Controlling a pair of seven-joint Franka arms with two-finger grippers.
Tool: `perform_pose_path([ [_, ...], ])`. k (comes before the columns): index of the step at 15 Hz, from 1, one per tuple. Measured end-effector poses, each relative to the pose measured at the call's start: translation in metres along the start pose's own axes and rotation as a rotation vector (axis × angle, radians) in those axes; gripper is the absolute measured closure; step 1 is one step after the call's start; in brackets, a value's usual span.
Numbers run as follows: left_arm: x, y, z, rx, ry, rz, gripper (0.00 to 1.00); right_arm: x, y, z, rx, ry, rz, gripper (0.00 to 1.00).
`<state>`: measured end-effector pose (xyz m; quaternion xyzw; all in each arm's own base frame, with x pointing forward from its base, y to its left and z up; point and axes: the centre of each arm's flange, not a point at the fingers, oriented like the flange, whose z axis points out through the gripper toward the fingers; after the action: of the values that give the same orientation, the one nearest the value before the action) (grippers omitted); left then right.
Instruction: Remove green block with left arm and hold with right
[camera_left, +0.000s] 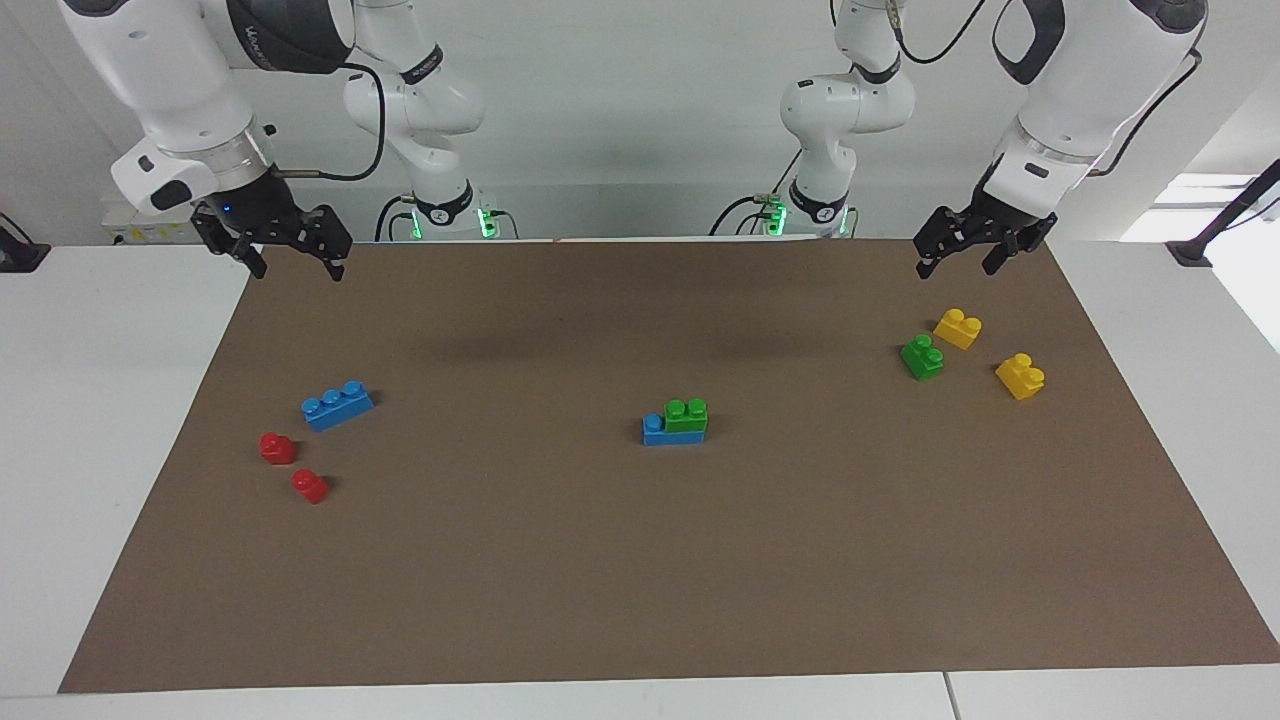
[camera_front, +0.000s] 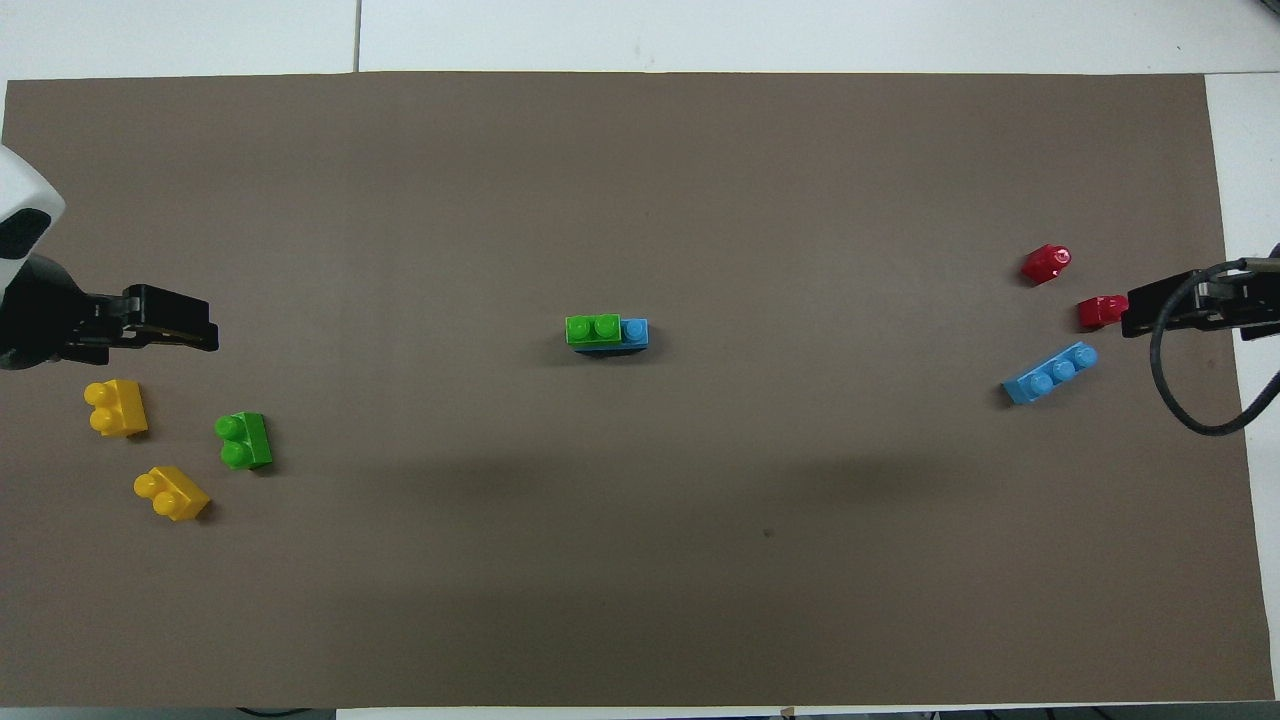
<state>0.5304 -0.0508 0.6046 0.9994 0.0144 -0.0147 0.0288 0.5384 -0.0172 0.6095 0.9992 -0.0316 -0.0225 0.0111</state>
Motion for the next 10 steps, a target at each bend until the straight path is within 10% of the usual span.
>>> perform_pose_path([
  [10, -0.001, 0.002, 0.001, 0.001, -0.005, 0.002, 0.0, 0.002, 0.013, -0.005, 0.003, 0.04, 0.029, 0.0],
])
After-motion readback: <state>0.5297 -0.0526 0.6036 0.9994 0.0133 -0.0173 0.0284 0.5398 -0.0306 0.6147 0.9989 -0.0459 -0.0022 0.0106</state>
